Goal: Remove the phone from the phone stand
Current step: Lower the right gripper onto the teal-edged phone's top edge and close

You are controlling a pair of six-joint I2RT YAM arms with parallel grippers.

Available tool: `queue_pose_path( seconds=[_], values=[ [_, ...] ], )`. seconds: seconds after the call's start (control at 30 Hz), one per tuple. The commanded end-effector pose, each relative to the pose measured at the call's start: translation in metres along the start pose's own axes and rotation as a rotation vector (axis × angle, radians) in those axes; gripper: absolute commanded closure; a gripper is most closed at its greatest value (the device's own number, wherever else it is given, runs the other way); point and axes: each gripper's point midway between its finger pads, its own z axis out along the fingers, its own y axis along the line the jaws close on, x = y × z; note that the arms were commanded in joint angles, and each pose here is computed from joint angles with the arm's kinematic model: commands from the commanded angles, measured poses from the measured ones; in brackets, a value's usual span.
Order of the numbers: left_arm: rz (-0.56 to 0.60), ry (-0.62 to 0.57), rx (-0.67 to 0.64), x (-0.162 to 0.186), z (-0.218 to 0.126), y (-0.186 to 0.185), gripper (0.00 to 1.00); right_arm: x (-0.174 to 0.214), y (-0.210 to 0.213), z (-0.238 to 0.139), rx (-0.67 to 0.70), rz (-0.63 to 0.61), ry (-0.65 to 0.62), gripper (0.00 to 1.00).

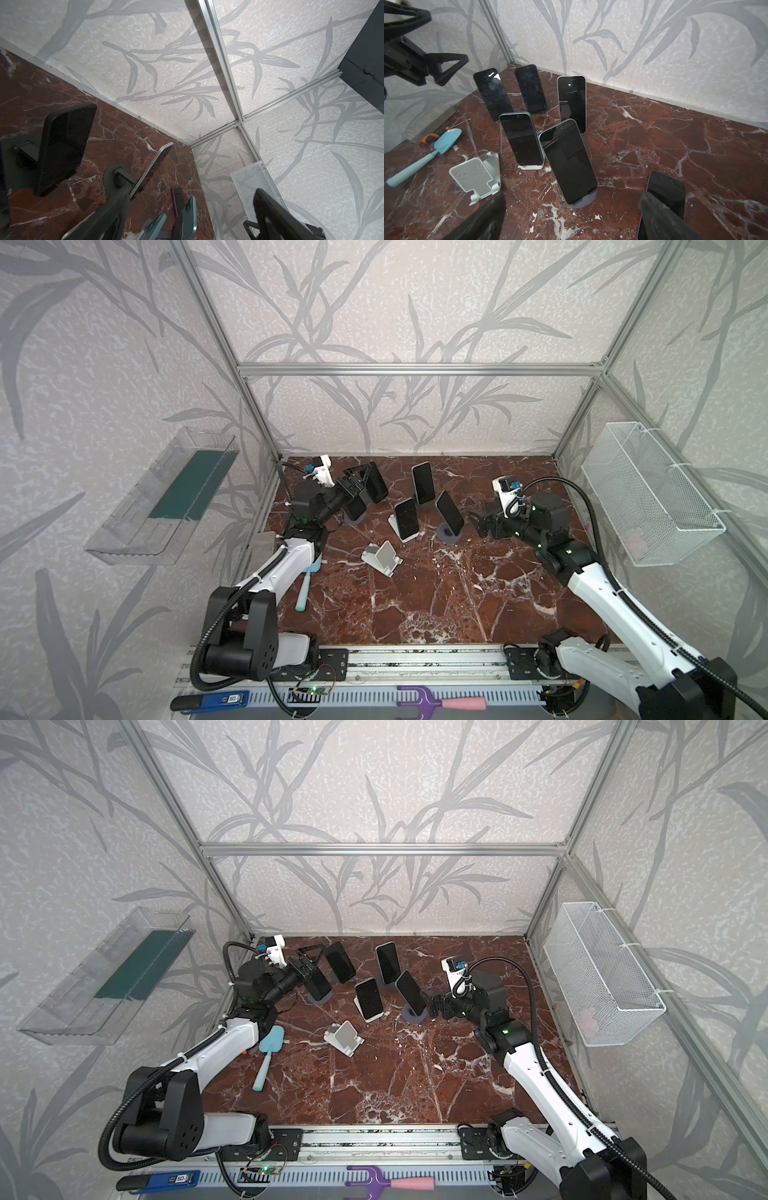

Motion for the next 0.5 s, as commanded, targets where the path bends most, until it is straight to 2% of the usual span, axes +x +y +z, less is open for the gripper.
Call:
queue_pose_path(
  seconds=[0.0, 0.33, 0.47],
  values=[
    [0.063, -0.010, 0.069, -0.009, -0.001, -0.027, 0.07, -0.019, 0.017, -0.003, -0.098, -0.074, -0.053, 0.01],
    [0.032, 0.008, 0.115, -0.007, 0.002, -0.033, 0.07, -0.020, 0.032, 0.020, -0.271, -0.200, -0.001, 0.01],
    [0.032, 0.009, 0.131, -0.008, 0.002, -0.037, 0.07, -0.021, 0.022, 0.034, -0.323, -0.176, -0.009, 0.01]
  ],
)
